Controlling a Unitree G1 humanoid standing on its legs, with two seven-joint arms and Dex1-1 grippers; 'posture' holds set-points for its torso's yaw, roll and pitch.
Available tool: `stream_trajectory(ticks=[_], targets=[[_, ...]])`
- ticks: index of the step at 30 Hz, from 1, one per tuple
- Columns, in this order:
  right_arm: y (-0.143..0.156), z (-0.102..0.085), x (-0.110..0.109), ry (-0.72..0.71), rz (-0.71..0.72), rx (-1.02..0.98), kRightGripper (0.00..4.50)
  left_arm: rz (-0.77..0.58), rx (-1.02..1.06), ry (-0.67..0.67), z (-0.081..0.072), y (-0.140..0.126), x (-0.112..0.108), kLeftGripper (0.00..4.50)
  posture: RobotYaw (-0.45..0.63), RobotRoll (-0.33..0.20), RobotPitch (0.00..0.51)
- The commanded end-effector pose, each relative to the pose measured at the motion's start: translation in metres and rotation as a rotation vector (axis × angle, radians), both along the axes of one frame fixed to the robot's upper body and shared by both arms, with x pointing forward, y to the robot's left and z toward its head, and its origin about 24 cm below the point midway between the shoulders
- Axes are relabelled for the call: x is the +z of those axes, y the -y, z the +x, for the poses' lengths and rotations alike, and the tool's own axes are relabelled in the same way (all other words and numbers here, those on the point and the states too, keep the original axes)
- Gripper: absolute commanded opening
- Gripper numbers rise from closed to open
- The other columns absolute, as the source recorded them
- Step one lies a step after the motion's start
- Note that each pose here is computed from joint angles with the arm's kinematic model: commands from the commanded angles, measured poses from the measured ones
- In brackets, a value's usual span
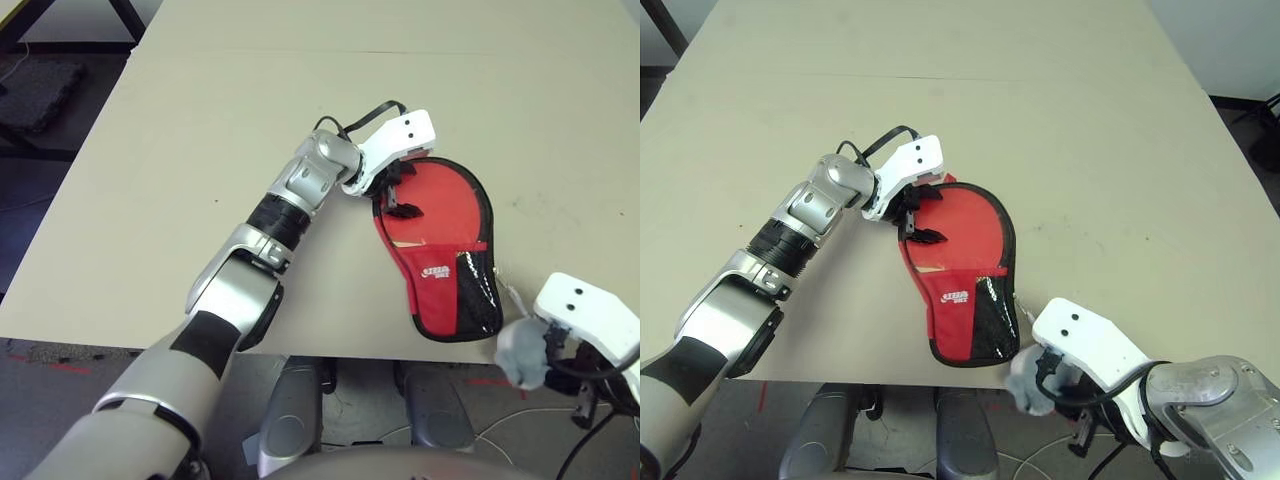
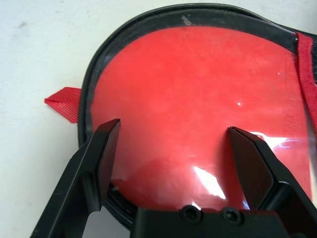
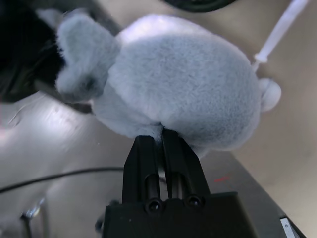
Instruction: Store the ping-pong paddle in its case and zip it.
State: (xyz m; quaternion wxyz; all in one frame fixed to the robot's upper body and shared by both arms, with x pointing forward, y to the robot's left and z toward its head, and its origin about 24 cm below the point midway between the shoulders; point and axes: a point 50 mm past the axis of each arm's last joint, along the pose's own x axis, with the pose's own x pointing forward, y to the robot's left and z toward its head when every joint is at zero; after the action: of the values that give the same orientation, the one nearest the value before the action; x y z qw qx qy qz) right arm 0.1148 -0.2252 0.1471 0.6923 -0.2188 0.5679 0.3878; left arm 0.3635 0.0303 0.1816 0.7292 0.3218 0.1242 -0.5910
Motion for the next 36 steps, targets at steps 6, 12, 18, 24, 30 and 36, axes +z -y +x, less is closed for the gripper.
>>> stream_trajectory(ticks=[6,12,18,24,30,36], targets=[[-0.017,-0.047,-0.025,-0.352,0.109,0.110,0.03,0.079,0.076,-0.055,0.003,-0.012,-0.025,4.50,-0.18,0.000,0.320],[-0.023,-0.057,-0.029,-0.355,0.134,0.100,0.03,0.081,0.076,-0.052,0.004,-0.013,-0.024,4.50,-0.19,0.000,0.316],[-0.014,-0.038,-0.012,-0.144,0.143,0.018,0.86,0.074,0.077,-0.044,0.005,-0.012,-0.022,4.50,-0.19,0.000,0.308],[0.006,0.030,0.050,0.042,0.356,-0.116,2.89,0.054,0.081,-0.039,0.005,-0.015,-0.018,4.50,-0.18,0.000,0.301],[0.024,0.095,0.103,0.416,0.666,-0.343,4.49,-0.028,0.122,-0.012,0.007,-0.022,-0.001,4.50,-0.16,0.000,0.294],[0.024,0.155,0.083,0.757,0.752,-0.576,4.49,-0.223,0.300,0.052,0.020,-0.033,0.022,4.50,-0.14,0.000,0.291]])
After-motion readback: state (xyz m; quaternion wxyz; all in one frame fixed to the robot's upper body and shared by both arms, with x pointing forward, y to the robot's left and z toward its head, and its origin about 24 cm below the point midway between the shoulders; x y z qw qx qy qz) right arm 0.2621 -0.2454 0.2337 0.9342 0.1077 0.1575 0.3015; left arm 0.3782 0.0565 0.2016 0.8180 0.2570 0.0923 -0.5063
